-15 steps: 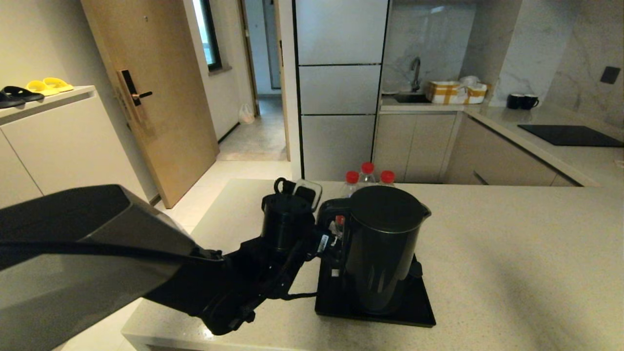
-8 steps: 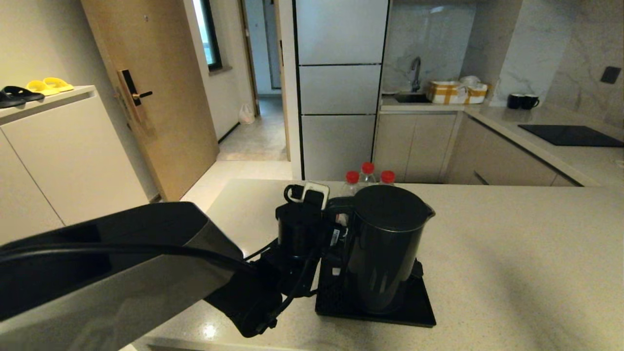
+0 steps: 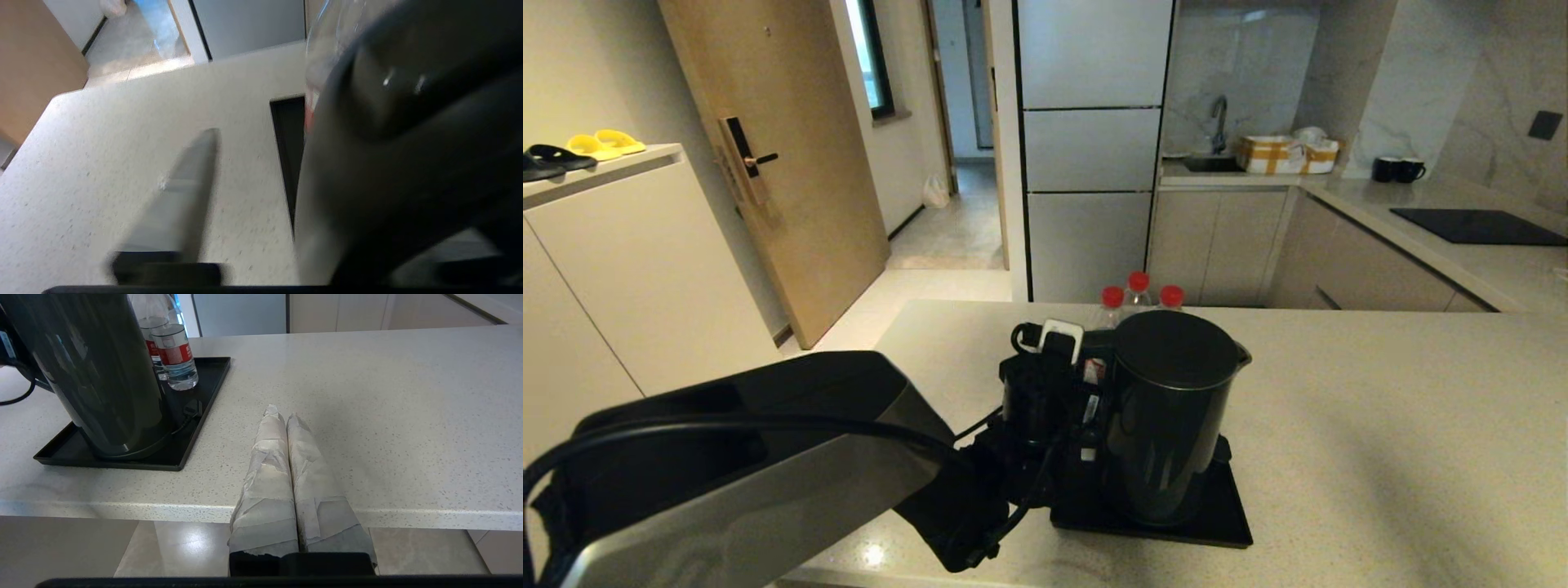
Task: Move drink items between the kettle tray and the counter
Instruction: Pick up the kettle
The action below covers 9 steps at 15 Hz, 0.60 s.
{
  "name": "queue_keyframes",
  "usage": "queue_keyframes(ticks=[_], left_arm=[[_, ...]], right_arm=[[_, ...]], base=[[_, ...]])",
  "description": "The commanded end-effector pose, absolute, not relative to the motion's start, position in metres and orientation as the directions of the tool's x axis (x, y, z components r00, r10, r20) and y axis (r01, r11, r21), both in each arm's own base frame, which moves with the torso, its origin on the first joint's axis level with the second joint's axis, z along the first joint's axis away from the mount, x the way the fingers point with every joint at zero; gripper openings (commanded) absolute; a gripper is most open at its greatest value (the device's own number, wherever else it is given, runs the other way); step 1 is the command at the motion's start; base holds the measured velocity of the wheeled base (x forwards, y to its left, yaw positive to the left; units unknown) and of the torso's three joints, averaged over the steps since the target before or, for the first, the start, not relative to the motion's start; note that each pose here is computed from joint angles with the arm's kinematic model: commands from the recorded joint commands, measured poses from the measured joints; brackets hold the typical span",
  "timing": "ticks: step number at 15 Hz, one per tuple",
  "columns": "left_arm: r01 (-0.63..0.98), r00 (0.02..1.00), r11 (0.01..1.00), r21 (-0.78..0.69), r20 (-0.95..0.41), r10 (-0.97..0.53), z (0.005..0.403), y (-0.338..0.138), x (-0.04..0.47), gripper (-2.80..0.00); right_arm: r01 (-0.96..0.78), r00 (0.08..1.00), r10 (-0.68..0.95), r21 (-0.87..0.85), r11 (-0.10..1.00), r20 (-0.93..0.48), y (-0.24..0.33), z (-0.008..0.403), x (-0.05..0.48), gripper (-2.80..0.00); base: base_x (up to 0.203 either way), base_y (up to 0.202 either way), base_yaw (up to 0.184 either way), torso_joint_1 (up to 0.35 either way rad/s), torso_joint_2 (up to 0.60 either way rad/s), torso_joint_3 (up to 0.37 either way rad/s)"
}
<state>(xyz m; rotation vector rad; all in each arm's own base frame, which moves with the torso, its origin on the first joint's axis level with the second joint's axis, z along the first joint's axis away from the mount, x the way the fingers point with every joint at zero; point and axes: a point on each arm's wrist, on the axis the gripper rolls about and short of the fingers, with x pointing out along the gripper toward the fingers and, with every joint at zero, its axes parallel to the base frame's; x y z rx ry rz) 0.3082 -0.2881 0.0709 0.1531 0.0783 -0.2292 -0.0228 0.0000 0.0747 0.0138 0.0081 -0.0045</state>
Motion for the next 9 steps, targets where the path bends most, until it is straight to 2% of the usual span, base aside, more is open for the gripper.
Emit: queue_keyframes(ticks=[1,9], left_arm=[[0.224,0.974,0.966,0.127,-0.069,-0.217,0.072,-0.289,0.309,-2.8],[0.22,0.976,0.971,0.095,-0.019,-0.219,0.09,-0.287,0.308,-2.8]], right_arm=[[0.005,1.0,-0.005,0.014,1.0,-0.009,0.0,0.075,-0.023,-2.8],[0.005,1.0,-0.004,0.014,1.0,-0.008,0.0,0.075,-0.023,-2.8]], base=[[0.0,0.0,0.0,0.0,0.0,0.0],[0.0,0.0,0.0,0.0,0.0,0.0]])
